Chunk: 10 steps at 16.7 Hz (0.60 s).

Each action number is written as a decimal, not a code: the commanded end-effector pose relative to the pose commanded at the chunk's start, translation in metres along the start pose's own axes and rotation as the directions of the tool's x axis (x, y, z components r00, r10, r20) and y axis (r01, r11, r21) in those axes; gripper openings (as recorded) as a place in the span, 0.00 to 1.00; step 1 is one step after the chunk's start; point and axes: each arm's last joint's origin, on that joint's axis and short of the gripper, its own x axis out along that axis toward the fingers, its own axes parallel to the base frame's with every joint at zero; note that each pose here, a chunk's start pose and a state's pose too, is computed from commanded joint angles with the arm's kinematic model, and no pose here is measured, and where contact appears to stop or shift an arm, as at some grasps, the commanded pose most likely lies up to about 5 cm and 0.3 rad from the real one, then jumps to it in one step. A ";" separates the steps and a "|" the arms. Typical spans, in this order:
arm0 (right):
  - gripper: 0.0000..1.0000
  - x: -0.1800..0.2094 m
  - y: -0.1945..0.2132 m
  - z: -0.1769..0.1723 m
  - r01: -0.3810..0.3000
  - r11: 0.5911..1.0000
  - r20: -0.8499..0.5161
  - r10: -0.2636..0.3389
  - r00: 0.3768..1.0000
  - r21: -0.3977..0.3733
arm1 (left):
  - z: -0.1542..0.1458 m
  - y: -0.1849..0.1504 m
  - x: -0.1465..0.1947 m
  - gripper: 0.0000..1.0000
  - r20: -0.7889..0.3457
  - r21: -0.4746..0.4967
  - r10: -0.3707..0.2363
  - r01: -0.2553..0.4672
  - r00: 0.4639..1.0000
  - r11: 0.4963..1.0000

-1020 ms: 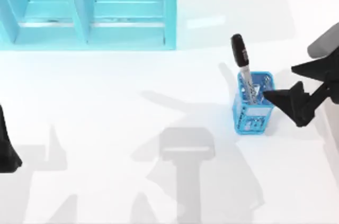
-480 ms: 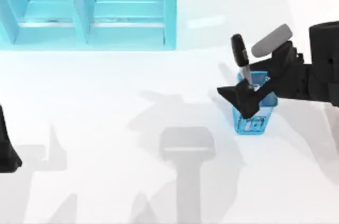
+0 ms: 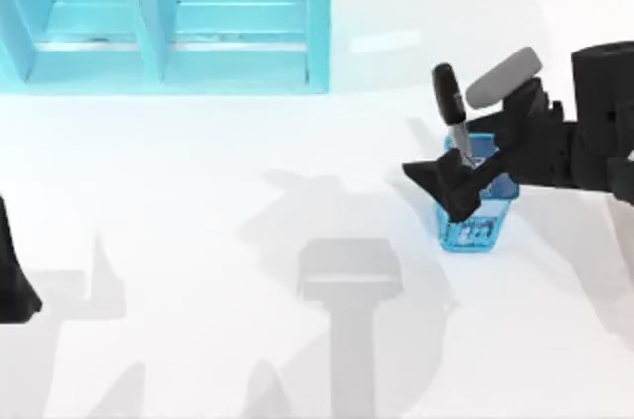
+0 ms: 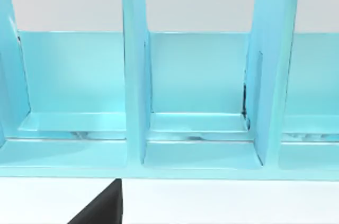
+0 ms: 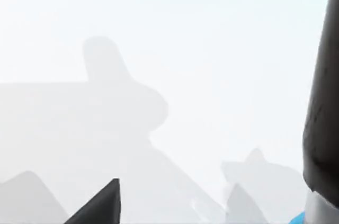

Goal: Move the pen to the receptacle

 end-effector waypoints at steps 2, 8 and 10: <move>0.62 0.000 0.000 0.000 0.000 1.000 0.000 0.000 1.000 0.000 | 0.000 0.000 0.000 1.00 0.000 0.000 0.000 0.000 1.000 1.000; 0.17 0.000 0.000 0.000 0.000 1.000 0.000 0.000 1.000 0.000 | 0.000 0.000 0.000 1.00 0.000 0.000 0.000 0.000 1.000 1.000; 0.02 0.000 0.000 0.000 0.000 1.000 0.000 0.000 1.000 0.000 | 0.000 0.000 0.000 1.00 0.000 0.000 0.000 0.000 1.000 1.000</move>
